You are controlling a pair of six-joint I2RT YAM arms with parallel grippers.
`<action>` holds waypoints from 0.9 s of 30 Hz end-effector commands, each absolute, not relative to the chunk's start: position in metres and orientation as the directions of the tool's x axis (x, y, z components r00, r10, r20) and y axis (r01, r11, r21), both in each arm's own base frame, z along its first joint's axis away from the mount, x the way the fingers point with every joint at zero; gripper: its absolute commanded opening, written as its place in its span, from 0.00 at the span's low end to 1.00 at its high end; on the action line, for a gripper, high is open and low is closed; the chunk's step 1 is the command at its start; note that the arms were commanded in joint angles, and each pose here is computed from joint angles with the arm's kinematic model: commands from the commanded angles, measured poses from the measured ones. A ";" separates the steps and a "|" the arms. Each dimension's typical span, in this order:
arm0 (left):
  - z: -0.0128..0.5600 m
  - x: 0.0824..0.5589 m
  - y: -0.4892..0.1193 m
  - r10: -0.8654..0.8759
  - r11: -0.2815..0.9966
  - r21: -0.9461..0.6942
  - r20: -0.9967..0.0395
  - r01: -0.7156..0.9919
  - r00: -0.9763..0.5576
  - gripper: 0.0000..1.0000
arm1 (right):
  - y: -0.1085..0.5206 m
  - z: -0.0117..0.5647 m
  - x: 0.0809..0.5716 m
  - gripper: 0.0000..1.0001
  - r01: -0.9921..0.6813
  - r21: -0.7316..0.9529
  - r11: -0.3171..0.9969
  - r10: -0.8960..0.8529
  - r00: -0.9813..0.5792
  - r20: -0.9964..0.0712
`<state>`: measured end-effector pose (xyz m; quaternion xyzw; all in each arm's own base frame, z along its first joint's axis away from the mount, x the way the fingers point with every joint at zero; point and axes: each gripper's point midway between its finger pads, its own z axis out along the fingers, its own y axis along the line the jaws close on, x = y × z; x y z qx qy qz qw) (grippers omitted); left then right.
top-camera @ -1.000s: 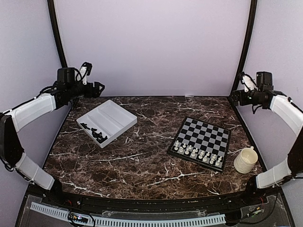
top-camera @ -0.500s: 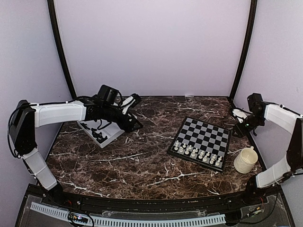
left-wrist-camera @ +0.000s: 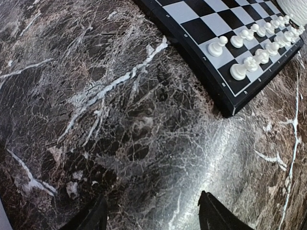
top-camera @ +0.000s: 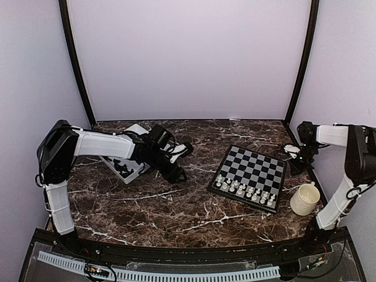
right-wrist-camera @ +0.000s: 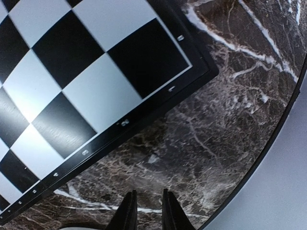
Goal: Set up the chess pieces on the board
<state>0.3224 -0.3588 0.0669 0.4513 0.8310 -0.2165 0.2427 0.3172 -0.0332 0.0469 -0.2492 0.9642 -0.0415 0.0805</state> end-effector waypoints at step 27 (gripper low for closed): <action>0.019 0.281 -0.425 0.572 0.485 -0.371 -0.550 0.792 -0.608 0.16 | 0.140 -0.009 0.488 0.13 -0.717 -0.094 0.690 -0.720 -0.668 -0.188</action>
